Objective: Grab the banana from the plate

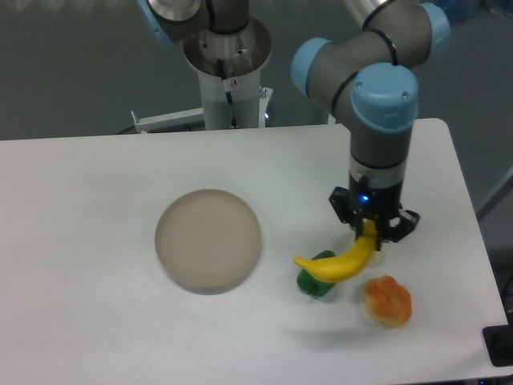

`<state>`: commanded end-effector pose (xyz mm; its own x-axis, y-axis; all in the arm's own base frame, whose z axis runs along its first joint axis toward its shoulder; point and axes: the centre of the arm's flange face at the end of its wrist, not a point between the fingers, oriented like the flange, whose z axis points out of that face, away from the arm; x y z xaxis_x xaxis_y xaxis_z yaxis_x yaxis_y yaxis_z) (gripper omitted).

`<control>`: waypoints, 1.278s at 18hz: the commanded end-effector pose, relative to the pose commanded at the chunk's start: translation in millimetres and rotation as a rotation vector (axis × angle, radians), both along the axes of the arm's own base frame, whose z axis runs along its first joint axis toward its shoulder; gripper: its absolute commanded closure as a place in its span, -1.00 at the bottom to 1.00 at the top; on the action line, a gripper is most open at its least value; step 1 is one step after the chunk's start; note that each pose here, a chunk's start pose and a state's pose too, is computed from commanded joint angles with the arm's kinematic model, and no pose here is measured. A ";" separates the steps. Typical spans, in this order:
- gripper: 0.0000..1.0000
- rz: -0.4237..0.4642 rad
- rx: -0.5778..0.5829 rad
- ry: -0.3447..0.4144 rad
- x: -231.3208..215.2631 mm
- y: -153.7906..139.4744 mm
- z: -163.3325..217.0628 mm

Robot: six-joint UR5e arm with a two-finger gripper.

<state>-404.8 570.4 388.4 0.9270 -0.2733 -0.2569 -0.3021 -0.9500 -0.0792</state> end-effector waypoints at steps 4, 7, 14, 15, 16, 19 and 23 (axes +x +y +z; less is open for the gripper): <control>0.40 -0.004 0.002 0.008 -12.1 11.3 -5.8; 0.40 -0.003 0.012 0.016 -20.4 19.5 -4.3; 0.39 -0.010 0.012 0.018 -18.8 25.5 -7.0; 0.39 -0.010 0.012 0.018 -17.6 24.3 -6.0; 0.39 -0.010 0.013 0.019 -16.6 23.2 -4.2; 0.39 -0.011 0.008 0.016 -14.9 22.9 -8.5; 0.39 -0.011 0.005 0.012 -13.5 21.6 -10.8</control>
